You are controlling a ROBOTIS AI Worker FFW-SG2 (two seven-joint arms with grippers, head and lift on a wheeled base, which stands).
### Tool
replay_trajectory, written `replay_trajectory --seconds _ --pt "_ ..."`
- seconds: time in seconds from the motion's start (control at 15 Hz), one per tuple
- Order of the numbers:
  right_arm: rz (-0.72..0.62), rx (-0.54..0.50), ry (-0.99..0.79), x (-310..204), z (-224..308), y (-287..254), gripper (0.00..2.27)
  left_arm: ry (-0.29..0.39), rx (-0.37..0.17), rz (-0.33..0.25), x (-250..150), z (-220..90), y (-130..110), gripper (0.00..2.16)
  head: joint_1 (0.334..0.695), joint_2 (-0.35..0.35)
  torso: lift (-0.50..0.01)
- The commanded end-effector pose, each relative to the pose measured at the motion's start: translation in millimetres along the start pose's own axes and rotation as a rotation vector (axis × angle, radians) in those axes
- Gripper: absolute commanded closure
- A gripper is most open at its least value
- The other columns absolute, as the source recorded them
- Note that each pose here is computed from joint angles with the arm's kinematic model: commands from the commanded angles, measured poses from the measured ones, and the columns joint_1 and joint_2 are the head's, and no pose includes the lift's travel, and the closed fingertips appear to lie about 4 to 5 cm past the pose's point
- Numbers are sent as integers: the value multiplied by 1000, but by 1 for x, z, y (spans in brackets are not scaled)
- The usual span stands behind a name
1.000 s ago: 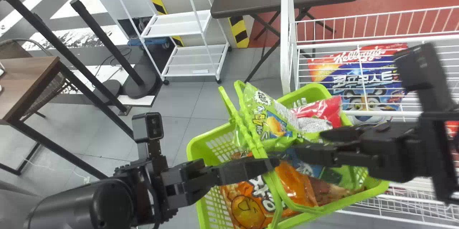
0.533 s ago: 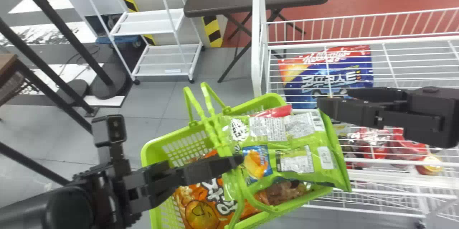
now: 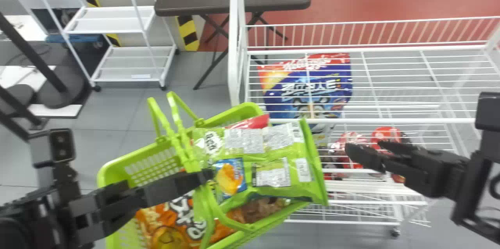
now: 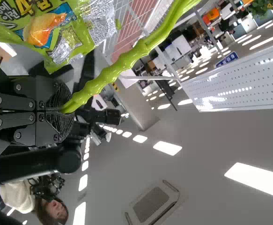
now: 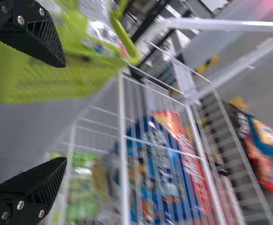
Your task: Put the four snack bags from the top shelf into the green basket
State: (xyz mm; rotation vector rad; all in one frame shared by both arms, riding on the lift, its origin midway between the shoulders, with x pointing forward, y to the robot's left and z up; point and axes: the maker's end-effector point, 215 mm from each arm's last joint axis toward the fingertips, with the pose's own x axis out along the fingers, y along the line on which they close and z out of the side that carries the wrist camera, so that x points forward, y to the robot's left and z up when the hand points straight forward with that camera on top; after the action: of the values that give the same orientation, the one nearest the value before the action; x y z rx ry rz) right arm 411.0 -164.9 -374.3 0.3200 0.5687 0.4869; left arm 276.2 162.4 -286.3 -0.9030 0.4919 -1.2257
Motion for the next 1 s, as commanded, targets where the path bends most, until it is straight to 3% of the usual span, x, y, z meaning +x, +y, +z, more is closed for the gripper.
replay_trajectory --seconds 0.0,0.2,0.53,0.93 --pt "-63 -172 -257 -4 55 -28 124 0 -7 -5 -2 -2 0 2148 695 0 -3" --pt "-127 -289 -384 -4 68 -48 124 0 -13 -2 -4 -4 0 2148 695 -54 -3" --pt "-186 -279 -309 4 20 -72 120 1 -14 -2 -4 -5 -1 2148 695 -94 -3" --pt "-194 -267 -301 7 12 -69 120 4 -11 0 -4 -5 -1 2148 695 -98 -3"
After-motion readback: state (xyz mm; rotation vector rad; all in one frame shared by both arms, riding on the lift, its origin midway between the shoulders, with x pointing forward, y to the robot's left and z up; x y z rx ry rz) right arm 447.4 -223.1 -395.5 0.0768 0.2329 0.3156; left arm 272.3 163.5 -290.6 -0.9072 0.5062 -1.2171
